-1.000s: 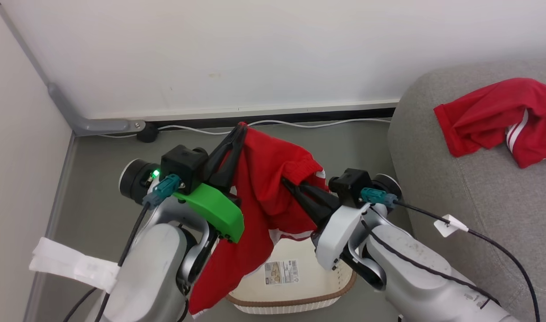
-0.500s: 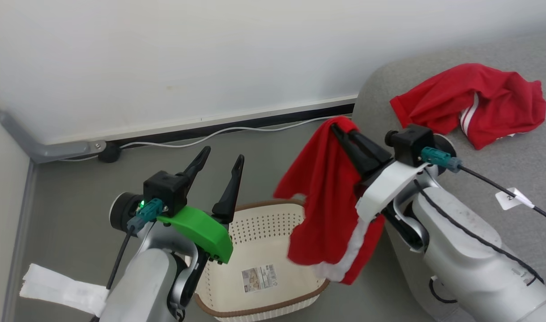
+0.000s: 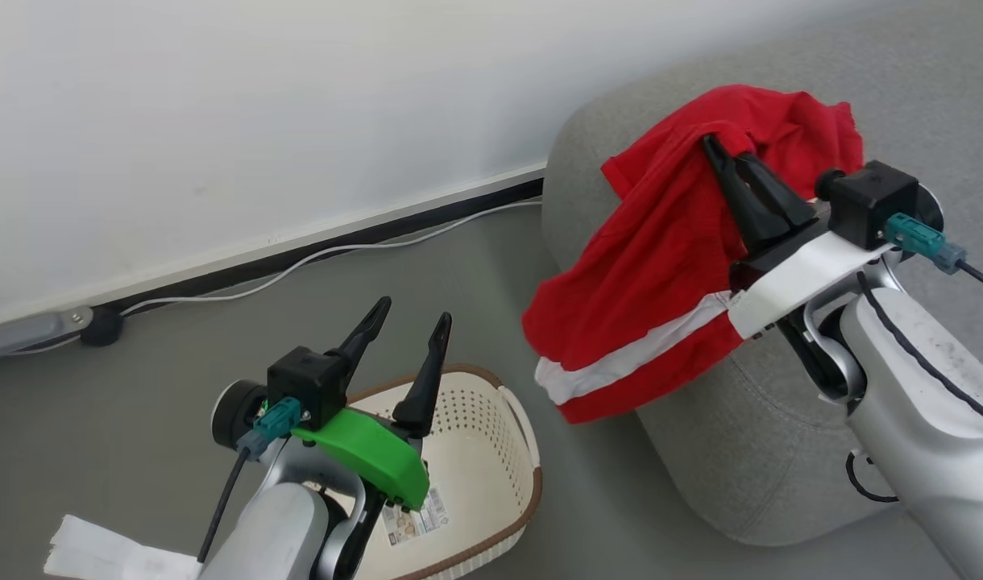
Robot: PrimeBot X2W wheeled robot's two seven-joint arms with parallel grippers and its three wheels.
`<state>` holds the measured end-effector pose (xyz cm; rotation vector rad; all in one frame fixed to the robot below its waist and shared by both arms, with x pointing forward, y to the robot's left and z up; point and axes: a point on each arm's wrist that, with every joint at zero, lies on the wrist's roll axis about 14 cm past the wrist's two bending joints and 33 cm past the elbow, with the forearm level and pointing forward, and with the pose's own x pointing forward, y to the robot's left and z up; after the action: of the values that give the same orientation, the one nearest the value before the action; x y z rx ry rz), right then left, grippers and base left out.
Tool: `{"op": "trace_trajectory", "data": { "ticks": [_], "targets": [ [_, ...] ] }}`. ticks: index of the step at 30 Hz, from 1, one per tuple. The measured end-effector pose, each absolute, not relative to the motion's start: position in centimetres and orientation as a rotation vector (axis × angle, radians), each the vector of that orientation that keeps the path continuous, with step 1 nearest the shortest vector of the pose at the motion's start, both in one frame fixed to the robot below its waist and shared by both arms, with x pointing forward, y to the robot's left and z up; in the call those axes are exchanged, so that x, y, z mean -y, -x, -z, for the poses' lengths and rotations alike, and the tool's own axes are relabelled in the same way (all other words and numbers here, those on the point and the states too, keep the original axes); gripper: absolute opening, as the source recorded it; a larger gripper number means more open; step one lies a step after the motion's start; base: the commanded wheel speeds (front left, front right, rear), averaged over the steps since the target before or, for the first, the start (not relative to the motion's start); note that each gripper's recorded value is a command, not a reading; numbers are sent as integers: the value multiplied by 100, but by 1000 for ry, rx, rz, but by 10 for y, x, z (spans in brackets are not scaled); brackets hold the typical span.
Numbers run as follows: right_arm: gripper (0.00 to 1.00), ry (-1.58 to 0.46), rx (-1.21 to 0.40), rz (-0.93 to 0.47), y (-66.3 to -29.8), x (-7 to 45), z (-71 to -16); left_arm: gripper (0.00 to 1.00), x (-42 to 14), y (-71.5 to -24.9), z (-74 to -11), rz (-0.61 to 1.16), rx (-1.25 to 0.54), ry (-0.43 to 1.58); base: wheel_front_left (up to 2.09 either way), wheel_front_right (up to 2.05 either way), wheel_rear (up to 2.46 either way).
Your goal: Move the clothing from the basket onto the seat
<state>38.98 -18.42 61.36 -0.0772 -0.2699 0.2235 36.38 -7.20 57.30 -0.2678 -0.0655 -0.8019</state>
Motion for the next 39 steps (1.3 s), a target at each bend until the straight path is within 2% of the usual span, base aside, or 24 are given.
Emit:
{"op": "trace_trajectory", "data": {
  "ticks": [13,22,28,33,36,39],
  "targets": [
    [0,147,288,-51,-353,256,-625,100,129,-343,-571,991,41,310,0,0,0],
    [0,156,244,34,-349,287,-614,100,146,-342,-552,1049,-24,332,0,0,0],
    [0,142,278,44,-366,293,-628,100,144,-352,-538,1045,-60,330,0,0,0],
    [0,135,403,40,-396,298,-678,100,140,-367,-538,1032,-47,332,0,0,0],
    [0,63,486,50,-414,304,-709,100,135,-378,-536,1018,-36,321,0,0,0],
    [0,60,519,43,-435,305,-731,100,128,-391,-532,996,-35,313,0,0,0]
  ]
}}
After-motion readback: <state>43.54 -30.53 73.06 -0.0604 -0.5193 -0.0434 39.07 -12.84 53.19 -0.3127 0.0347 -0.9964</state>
